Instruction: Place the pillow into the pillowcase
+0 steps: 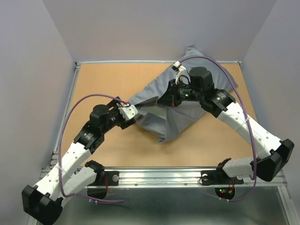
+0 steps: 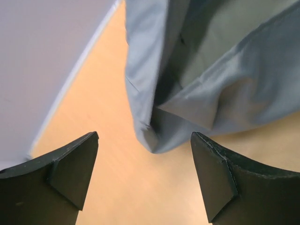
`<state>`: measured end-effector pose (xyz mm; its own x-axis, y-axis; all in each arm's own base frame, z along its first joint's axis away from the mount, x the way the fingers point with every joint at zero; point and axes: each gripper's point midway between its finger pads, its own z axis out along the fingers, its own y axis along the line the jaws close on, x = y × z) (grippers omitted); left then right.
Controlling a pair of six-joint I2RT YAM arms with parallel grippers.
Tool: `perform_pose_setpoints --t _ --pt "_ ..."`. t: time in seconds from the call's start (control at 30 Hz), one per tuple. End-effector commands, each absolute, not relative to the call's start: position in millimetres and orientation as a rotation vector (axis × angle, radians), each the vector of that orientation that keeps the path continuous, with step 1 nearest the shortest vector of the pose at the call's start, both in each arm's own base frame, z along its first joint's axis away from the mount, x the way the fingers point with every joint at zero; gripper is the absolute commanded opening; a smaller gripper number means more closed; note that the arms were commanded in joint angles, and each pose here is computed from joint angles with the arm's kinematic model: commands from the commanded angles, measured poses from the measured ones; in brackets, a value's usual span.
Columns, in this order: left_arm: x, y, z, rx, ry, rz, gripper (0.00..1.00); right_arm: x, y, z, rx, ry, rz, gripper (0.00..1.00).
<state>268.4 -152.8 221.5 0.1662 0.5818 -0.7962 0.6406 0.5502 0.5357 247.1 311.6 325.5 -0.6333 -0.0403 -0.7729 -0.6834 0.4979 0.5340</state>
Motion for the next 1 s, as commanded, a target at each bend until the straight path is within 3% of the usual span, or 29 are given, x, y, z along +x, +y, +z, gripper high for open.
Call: perform_pose_setpoints --t 0.0,0.17,0.27,0.37,0.43,0.47,0.73,0.77,0.83,0.87,0.9,0.93,0.97 --pt "273.0 -153.9 197.7 1.024 1.646 -0.146 0.91 246.0 316.8 350.9 -0.623 1.91 1.205 0.01" --pt "310.5 -150.9 194.8 0.956 1.652 -0.061 0.89 233.9 313.7 349.3 -0.653 1.904 1.234 0.0" --pt "343.0 -146.1 201.0 0.884 1.672 -0.034 0.79 226.3 310.0 344.8 -0.679 1.897 1.237 0.01" --pt "376.8 -139.3 214.3 0.82 1.669 -0.043 0.57 220.4 304.8 342.7 -0.694 1.886 1.227 0.01" --pt "390.1 -140.5 221.9 0.815 1.654 -0.072 0.28 217.0 304.4 342.8 -0.705 1.881 1.234 0.0" --pt "404.2 -140.7 231.3 0.795 1.645 -0.092 0.0 216.0 305.0 342.8 -0.716 1.877 1.24 0.0" --pt "489.7 -110.8 282.9 0.595 1.588 -0.038 0.0 240.5 339.7 319.0 -0.736 1.865 1.326 0.01" --pt "496.0 -110.5 278.9 0.605 1.609 -0.036 0.0 248.1 348.3 312.7 -0.723 1.881 1.346 0.06" --pt "520.6 -101.9 278.6 0.589 1.65 0.006 0.21 266.9 375.3 288.2 -0.686 1.94 1.417 0.18" --pt "526.9 -96.0 256.0 0.589 1.726 0.011 0.33 270.0 384.3 293.0 -0.698 1.925 1.466 0.36" --pt "534.5 -86.0 266.0 0.56 1.73 0.035 0.49 278.7 397.2 284.2 -0.689 1.937 1.507 0.44" --pt "539.6 -65.3 262.2 0.509 1.768 0.047 0.55 279.9 402.6 296.9 -0.716 1.903 1.536 0.58" --pt "540.8 -50.5 261.0 0.476 1.79 0.046 0.59 281.0 404.3 299.8 -0.731 1.895 1.544 0.63"
